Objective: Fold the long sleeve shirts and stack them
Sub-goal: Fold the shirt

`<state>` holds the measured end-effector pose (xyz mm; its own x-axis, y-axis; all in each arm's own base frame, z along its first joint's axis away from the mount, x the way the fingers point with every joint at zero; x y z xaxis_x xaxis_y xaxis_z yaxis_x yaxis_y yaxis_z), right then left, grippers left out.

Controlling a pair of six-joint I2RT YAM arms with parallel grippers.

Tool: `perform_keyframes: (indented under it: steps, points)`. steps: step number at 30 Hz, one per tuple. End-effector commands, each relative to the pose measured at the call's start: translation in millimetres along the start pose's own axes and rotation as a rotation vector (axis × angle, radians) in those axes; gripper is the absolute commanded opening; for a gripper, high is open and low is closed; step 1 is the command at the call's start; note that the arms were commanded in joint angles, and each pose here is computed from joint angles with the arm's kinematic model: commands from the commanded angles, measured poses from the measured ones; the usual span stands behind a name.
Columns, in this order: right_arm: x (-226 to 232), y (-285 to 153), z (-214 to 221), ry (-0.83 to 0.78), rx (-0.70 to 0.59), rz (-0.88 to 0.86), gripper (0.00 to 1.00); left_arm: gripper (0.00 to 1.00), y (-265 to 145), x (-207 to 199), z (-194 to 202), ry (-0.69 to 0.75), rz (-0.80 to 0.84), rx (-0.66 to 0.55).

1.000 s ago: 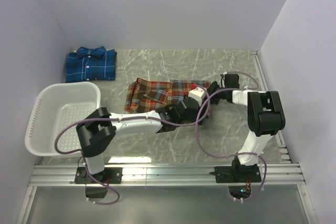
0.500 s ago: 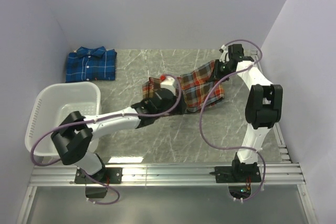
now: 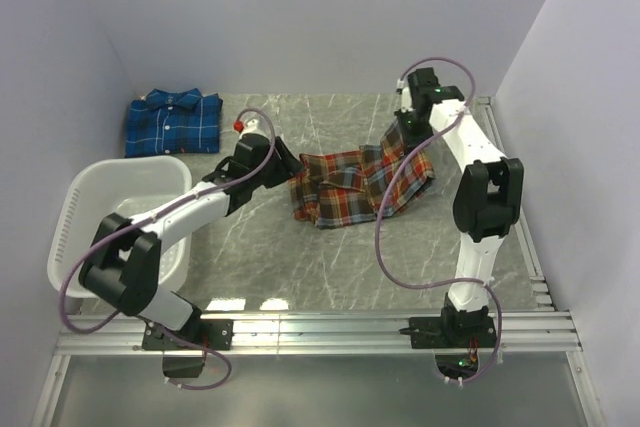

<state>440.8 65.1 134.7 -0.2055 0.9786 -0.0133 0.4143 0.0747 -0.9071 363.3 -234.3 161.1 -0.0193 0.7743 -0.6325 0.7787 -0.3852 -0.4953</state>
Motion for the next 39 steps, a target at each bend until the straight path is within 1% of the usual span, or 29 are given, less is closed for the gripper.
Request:
perform_keyframes:
  steps: [1,4,5,6,7,13,16,17,20,23,28,33,39]
  points:
    - [-5,-21,0,-0.109,0.013,0.194,0.0,0.57,11,0,34,-0.057,0.028,0.164]
    - [-5,-28,-4,-0.152,-0.001,0.316,0.0,0.55,23,8,44,-0.08,0.003,0.208]
    - [-4,-30,-5,-0.166,-0.003,0.344,0.0,0.53,26,13,46,-0.099,-0.016,0.206]
    - [-10,-35,-7,-0.175,-0.003,0.408,0.0,0.51,28,19,48,-0.11,-0.031,0.208]
    - [-4,-37,-8,-0.195,-0.006,0.424,0.0,0.49,32,22,48,-0.121,-0.031,0.197]
    - [4,-51,-15,-0.281,-0.026,0.562,0.0,0.42,40,46,64,-0.164,-0.08,0.225]
    - [7,-55,-15,-0.307,-0.024,0.62,0.0,0.34,45,54,72,-0.17,-0.101,0.243]
    - [13,-53,-14,-0.33,-0.016,0.627,0.0,0.26,47,56,73,-0.174,-0.104,0.245]
    - [22,-53,-12,-0.372,-0.009,0.678,0.0,0.19,54,60,82,-0.179,-0.107,0.271]
    - [26,-52,-11,-0.401,0.001,0.729,0.0,0.19,57,62,88,-0.189,-0.105,0.288]
    - [47,-55,-12,-0.467,-0.013,0.777,0.0,0.2,57,56,90,-0.198,-0.072,0.297]
    - [68,-45,-10,-0.537,-0.008,0.809,0.0,0.21,54,50,92,-0.21,-0.043,0.308]
    - [99,-35,-10,-0.592,-0.029,0.841,0.03,0.22,55,48,97,-0.211,-0.032,0.322]
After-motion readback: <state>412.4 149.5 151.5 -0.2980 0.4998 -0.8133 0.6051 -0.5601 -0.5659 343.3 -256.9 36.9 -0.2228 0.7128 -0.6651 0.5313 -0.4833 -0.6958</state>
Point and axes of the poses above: each gripper's point midway between its finger pads, its own y axis out along the fingers, its own x axis along the line the jaws close on, z = x × y, the point moved 1 cm from there along -y, back along the fingers, and after that the axes turned 1 degree about -y, right-handed, at the moved point
